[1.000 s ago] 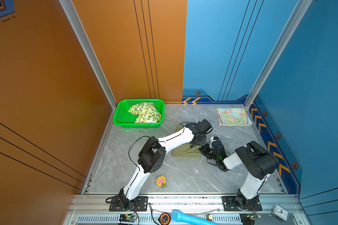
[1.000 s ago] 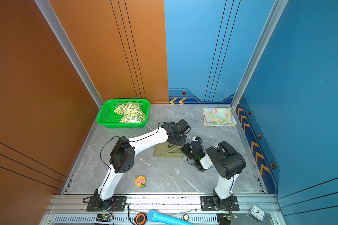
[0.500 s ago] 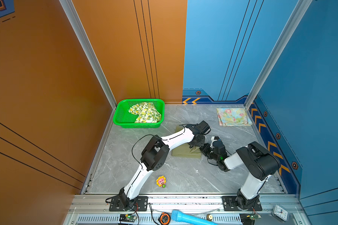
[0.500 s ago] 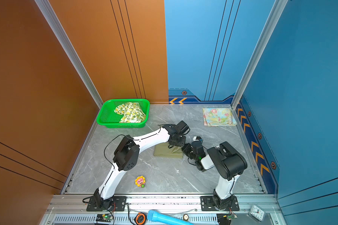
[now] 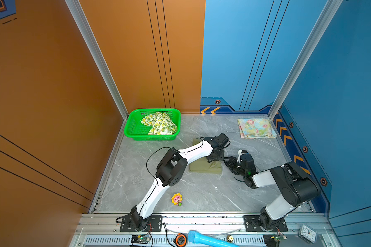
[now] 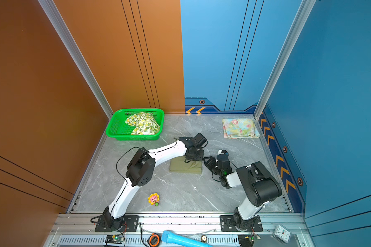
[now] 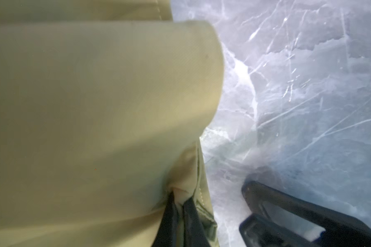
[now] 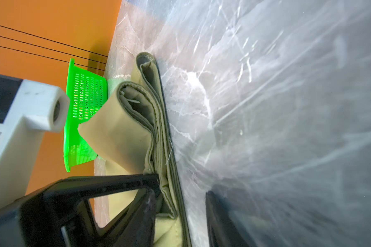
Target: Fold and stack the skirts
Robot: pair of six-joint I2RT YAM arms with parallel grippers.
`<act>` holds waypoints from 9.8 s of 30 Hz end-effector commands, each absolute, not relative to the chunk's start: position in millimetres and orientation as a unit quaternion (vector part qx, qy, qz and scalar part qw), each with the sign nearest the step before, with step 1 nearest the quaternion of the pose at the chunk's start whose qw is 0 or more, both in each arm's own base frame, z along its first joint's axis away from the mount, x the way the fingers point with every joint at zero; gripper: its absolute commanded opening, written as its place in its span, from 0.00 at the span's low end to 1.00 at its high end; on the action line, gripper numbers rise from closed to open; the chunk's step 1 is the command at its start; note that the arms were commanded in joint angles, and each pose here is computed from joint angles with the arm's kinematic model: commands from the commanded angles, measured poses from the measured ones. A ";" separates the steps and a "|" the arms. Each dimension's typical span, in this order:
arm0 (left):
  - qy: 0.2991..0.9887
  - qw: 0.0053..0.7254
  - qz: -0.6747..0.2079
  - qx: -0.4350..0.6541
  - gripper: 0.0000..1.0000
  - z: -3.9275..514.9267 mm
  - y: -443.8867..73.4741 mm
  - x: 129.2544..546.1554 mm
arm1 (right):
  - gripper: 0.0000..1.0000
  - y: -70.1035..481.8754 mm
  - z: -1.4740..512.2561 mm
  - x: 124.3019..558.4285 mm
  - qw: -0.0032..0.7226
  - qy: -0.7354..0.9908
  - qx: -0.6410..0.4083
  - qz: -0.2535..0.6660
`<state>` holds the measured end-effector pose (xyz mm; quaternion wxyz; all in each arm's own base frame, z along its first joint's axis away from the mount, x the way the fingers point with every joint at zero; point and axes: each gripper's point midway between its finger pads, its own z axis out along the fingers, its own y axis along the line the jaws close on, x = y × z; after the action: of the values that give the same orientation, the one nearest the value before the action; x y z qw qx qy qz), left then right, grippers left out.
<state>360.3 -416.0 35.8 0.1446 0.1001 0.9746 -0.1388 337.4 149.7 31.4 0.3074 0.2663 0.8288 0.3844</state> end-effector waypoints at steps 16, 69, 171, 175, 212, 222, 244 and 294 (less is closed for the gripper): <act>0.975 0.118 -0.168 0.084 0.44 23.9 -420.3 360.0 | 0.47 151.7 -17.0 285.9 0.211 0.877 0.258 0.346; 0.978 0.097 -0.165 0.078 0.43 4.6 -412.3 354.8 | 0.81 160.4 -0.2 269.5 0.189 0.866 0.312 0.343; 0.917 0.177 -0.349 0.069 0.48 94.0 -354.5 414.9 | 0.00 88.1 -5.1 250.1 0.204 0.909 0.310 0.190; 0.923 0.170 -0.336 0.073 0.48 69.8 -359.1 416.5 | 0.00 87.3 -2.3 248.6 0.207 0.908 0.311 0.190; 0.938 0.098 -0.310 0.119 0.48 23.7 -381.7 291.0 | 0.00 78.6 9.6 249.3 0.232 0.900 0.327 0.173; 0.927 0.137 -0.326 0.127 0.48 78.6 -380.0 314.1 | 0.00 83.0 15.6 245.6 0.243 0.902 0.316 0.166; 0.959 0.115 -0.210 0.155 0.48 24.3 -369.2 356.5 | 0.55 124.9 26.8 235.3 0.212 0.931 0.227 0.191; 0.954 0.114 -0.222 0.167 0.48 32.2 -381.6 356.7 | 0.00 153.7 26.2 301.0 0.150 0.900 0.200 0.356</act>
<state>364.6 -392.0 39.4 0.1410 0.1610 0.9471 -0.2392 308.8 158.4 26.5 0.1734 0.1746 0.8928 0.3774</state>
